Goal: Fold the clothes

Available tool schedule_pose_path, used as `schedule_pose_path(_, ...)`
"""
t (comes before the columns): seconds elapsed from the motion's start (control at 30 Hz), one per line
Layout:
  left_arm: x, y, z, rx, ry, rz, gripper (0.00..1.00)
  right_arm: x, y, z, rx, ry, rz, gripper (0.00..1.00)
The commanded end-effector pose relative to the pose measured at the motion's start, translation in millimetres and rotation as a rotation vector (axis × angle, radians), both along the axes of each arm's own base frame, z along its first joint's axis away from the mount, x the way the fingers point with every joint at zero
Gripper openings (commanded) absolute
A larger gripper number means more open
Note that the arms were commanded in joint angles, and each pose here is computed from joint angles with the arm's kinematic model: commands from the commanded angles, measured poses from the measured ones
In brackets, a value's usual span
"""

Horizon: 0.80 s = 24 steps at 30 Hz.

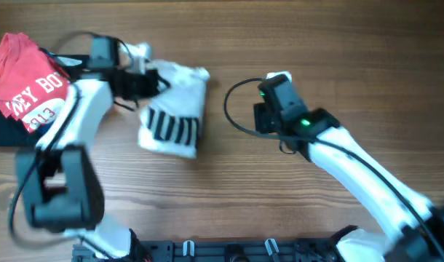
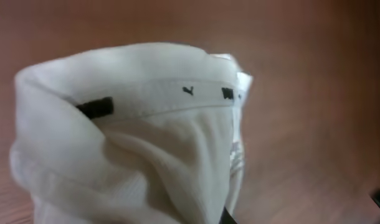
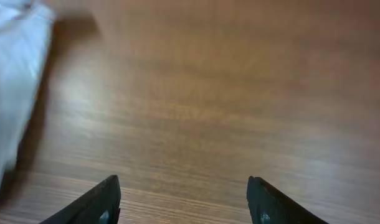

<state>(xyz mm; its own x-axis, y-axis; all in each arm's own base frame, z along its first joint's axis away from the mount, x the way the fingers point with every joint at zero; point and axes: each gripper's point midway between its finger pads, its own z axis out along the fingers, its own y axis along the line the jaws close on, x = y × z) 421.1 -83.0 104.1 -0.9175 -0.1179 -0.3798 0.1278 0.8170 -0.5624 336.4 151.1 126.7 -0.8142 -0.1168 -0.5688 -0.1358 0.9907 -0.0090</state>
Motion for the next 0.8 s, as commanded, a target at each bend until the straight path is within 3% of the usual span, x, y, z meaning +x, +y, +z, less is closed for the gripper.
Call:
schedule_pose_path(0.0,23.8,65.7,113.9,0.096,-0.256,0.25,0.04,-2.0,-20.7,48.9,0.0,-0.135,-0.07,0.66)
schedule_pose_path(0.17,15.2,154.5,201.2,0.22,-0.454,0.554,0.04,-12.3,-27.3,64.0,0.005,-0.156,-0.066,0.68)
schedule_pose_path(0.3,6.4,208.0,231.9,0.26,-0.541,0.695,0.04,-18.0,-30.5,58.4,-0.014,-0.126,-0.066,0.68)
schedule_pose_path(0.53,-14.1,297.6,225.5,0.308,-0.518,0.932,0.04,-20.1,-31.5,56.4,-0.02,-0.114,-0.065,0.68)
schedule_pose_path(0.77,-2.9,365.0,158.2,0.304,-0.4,1.048,0.04,-25.0,-32.6,52.1,-0.035,-0.088,-0.048,0.69)
